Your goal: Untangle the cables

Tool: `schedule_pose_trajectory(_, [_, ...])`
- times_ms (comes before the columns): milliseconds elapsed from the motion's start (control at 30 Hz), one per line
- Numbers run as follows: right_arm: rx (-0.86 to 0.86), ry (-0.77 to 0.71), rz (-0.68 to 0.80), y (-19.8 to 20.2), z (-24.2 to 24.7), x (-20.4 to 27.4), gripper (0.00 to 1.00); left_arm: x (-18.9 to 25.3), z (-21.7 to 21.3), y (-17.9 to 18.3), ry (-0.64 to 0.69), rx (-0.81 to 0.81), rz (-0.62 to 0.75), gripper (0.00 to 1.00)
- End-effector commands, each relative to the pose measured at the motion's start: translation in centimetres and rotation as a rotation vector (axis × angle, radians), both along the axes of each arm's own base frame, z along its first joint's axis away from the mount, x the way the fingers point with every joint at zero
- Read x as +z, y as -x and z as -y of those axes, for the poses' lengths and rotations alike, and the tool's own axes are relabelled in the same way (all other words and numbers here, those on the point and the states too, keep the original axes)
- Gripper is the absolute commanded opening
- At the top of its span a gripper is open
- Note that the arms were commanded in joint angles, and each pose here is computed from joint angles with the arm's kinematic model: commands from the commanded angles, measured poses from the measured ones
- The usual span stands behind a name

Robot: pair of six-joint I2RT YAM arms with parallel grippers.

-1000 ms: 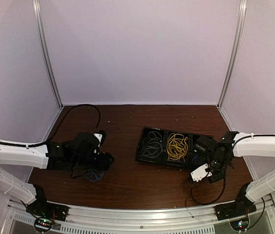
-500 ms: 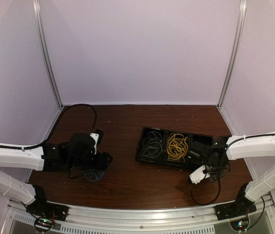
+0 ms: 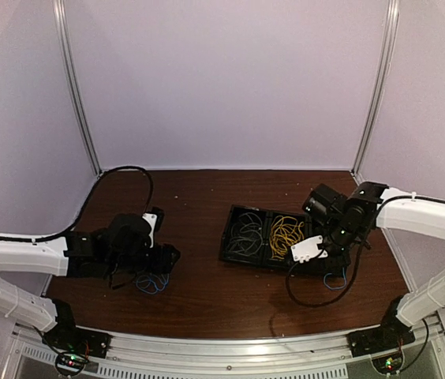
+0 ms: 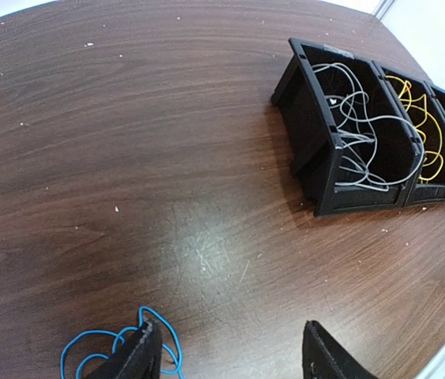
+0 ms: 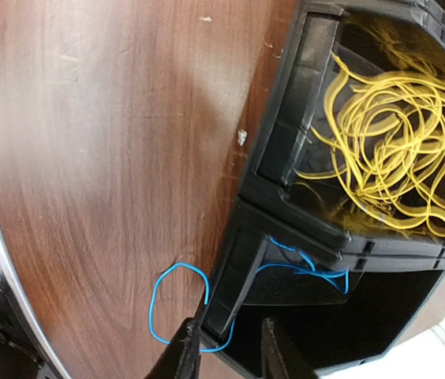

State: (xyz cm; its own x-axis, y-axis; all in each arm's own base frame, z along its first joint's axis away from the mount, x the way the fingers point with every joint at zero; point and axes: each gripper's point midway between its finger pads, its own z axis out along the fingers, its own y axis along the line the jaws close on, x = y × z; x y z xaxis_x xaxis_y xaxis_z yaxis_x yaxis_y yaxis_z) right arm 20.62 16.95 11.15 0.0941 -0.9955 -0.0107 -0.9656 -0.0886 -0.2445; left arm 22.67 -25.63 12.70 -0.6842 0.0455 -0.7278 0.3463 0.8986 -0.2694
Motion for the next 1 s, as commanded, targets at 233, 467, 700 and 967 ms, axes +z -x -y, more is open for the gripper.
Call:
schedule_pose_trajectory(233, [-0.403,-0.294,-0.246,2.8,7.1,-0.8,0.4,1.3,-1.5,-0.9,0.025,0.071,0.033,0.66])
schedule_pose_trajectory(467, [-0.509,-0.257,-0.391,4.0,8.4,-4.3,0.43,1.1,-1.4,-1.1,0.02,0.07,0.024,0.66])
schedule_pose_trajectory(700, [-0.536,-0.238,-0.395,3.1,8.5,-5.8,0.47,0.9,-1.6,-1.0,0.026,0.079,0.026,0.66])
schedule_pose_trajectory(967, [-0.608,-0.228,-0.346,0.9,8.7,-6.4,0.46,0.5,-1.7,-1.0,0.019,0.084,0.02,0.66])
